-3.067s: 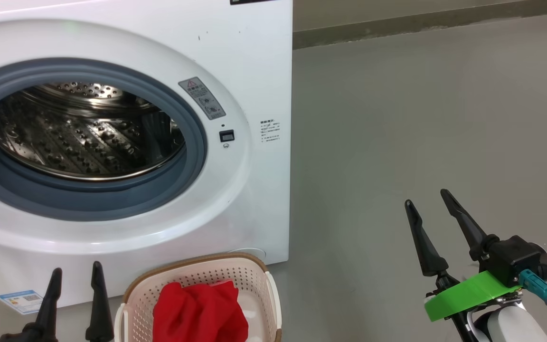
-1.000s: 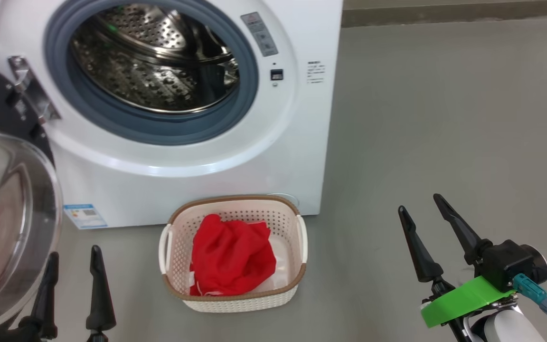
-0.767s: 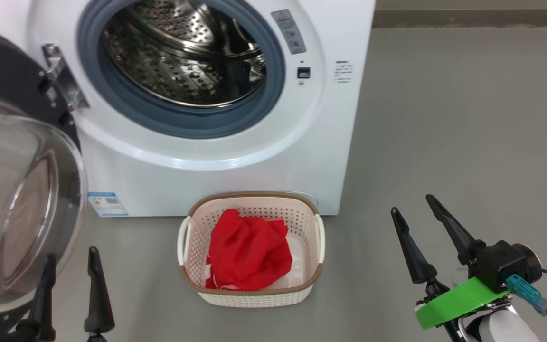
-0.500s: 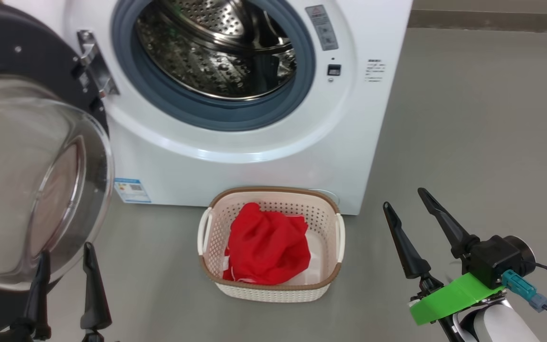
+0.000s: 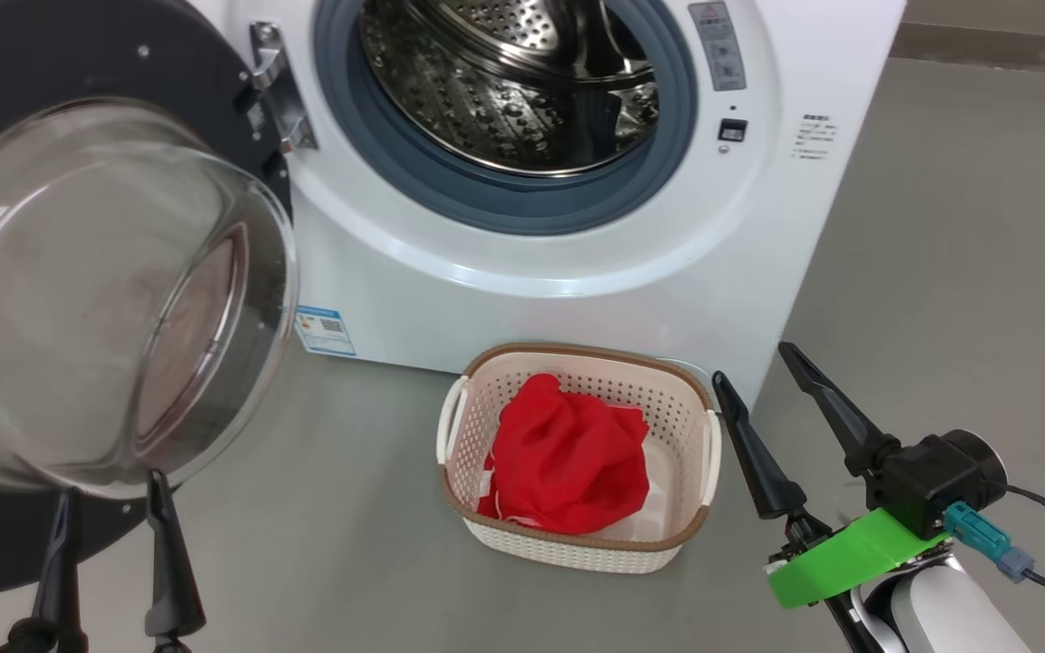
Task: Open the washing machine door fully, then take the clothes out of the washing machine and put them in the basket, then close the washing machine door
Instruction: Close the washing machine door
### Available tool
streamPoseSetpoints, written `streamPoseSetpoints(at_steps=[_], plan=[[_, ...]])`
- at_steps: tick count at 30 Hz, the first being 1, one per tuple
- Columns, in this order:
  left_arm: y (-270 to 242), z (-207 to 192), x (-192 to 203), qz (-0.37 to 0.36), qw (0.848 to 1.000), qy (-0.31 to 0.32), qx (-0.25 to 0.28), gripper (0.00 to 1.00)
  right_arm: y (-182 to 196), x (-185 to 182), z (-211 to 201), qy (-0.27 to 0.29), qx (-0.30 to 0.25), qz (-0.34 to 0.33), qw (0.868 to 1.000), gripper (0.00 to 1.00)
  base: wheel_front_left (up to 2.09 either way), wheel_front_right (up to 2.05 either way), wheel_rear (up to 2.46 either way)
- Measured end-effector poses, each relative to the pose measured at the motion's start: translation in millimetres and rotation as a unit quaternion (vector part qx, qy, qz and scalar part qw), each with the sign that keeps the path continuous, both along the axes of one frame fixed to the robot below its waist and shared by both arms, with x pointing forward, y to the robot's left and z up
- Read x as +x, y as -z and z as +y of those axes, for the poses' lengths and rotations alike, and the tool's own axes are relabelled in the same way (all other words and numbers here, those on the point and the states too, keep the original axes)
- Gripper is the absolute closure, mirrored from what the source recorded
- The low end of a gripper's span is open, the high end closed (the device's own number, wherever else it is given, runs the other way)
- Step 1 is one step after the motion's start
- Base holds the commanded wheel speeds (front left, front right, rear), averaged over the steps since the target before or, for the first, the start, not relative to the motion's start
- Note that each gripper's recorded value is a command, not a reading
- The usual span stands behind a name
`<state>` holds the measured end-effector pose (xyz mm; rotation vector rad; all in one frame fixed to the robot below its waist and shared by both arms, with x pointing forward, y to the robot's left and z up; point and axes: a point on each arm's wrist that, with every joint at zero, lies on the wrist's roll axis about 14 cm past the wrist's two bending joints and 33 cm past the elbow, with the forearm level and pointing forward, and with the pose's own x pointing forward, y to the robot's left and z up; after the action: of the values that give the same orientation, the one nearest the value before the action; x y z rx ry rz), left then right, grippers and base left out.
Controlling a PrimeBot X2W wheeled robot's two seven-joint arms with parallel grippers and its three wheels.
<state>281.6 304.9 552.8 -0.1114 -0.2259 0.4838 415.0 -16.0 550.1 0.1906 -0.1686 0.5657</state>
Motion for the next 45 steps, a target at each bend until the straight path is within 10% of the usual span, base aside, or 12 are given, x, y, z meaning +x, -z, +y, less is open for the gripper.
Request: streamPoseSetpoints(at_steps=[33, 35, 38, 45], plan=[[-15, 34, -59, -0.014, 0.996, -0.086, 0.022, 0.01, -17, -13, 45, -0.06, 0.005, -0.018, 0.998, 0.0, 0.0, 0.0, 0.0], [-15, 36, -60, -0.01, 0.996, -0.089, 0.03, 0.55, -16, -13, 44, -0.059, 0.005, -0.018, 0.998, 0.0, 0.0, 0.0, 0.0], [-19, 39, -61, -0.012, 0.995, -0.095, 0.039, 1.0, -16, -13, 43, -0.057, 0.004, -0.017, 0.998, 0.0, 0.0, 0.0, 0.0], [-60, 59, -60, -0.056, 0.987, -0.119, 0.094, 1.0, -13, -11, 38, -0.051, 0.006, -0.012, 0.999, 0.0, 0.0, 0.0, 0.0]])
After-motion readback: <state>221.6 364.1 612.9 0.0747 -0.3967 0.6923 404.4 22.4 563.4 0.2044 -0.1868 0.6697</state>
